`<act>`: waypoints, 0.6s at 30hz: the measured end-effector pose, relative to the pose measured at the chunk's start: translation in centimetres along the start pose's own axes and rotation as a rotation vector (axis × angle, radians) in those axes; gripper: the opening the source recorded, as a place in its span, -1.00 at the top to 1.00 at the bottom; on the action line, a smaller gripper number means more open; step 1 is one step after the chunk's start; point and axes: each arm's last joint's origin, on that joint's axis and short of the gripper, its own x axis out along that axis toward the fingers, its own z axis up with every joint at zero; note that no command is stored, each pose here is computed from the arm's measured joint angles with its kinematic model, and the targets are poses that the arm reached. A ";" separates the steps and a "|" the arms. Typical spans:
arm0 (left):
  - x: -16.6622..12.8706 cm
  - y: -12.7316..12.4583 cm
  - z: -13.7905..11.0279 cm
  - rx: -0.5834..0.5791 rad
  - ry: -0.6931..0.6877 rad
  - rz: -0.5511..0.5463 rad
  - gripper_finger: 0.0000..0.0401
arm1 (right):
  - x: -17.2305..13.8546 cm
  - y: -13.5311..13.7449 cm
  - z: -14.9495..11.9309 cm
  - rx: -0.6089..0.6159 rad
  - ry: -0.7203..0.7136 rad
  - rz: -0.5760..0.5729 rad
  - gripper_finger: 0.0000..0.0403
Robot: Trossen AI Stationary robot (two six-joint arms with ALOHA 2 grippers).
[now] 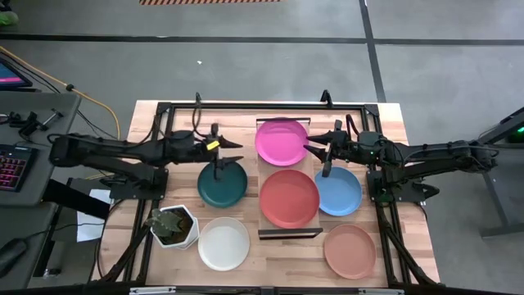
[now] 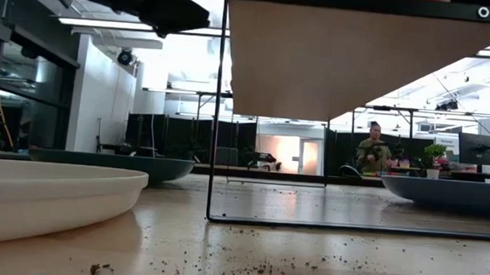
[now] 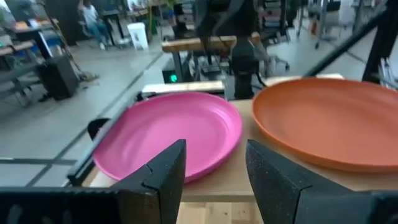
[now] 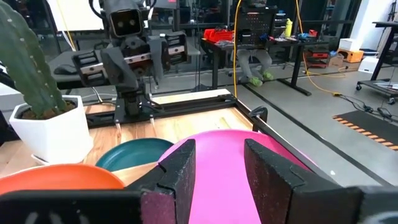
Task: Place and stack plates onto a shelf
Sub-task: Put the pink plate on the shelf
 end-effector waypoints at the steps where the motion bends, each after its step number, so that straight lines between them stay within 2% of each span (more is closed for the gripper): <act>1: -0.2 0.0 -0.1 -0.002 -0.017 0.004 0.22 | 0.0 0.0 0.0 0.000 -0.002 0.000 0.37; 10: -1.6 0.0 -1.9 -0.007 -0.111 0.018 0.22 | 0.0 0.0 0.0 0.001 -0.005 0.000 0.37; 18: -1.7 0.6 -2.1 -0.046 -0.098 0.048 0.22 | 0.0 0.0 0.0 0.001 -0.002 0.000 0.37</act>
